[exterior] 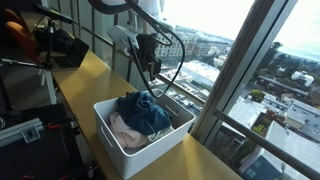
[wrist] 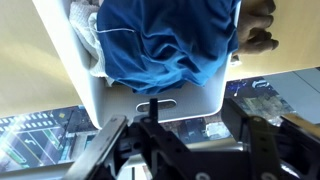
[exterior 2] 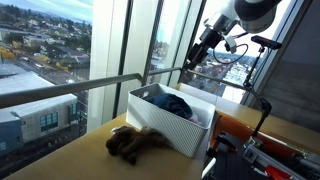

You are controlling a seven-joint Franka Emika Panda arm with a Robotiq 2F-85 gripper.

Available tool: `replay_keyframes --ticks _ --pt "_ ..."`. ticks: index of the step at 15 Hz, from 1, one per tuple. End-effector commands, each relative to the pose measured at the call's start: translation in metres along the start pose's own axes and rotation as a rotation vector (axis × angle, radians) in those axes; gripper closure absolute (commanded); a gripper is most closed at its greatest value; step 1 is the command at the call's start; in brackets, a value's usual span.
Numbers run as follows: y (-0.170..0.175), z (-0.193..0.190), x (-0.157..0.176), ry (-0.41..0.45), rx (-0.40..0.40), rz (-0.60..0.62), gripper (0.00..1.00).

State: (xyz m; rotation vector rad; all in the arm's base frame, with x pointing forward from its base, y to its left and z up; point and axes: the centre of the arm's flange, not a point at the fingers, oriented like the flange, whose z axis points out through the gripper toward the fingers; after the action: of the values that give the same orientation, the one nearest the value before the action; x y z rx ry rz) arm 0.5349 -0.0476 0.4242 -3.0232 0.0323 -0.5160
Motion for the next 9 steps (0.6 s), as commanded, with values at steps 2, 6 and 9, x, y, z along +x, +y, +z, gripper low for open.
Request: replay_keyframes --ticks 2,6,9 --pt "-0.022 -0.053 0.003 0.111 -0.008 -0.046 0.0" --pt "-0.091 -0.056 -0.007 0.152 0.003 -0.158 0.0" --pt "-0.152 -0.031 -0.019 0.148 0.003 -0.262 0.0"
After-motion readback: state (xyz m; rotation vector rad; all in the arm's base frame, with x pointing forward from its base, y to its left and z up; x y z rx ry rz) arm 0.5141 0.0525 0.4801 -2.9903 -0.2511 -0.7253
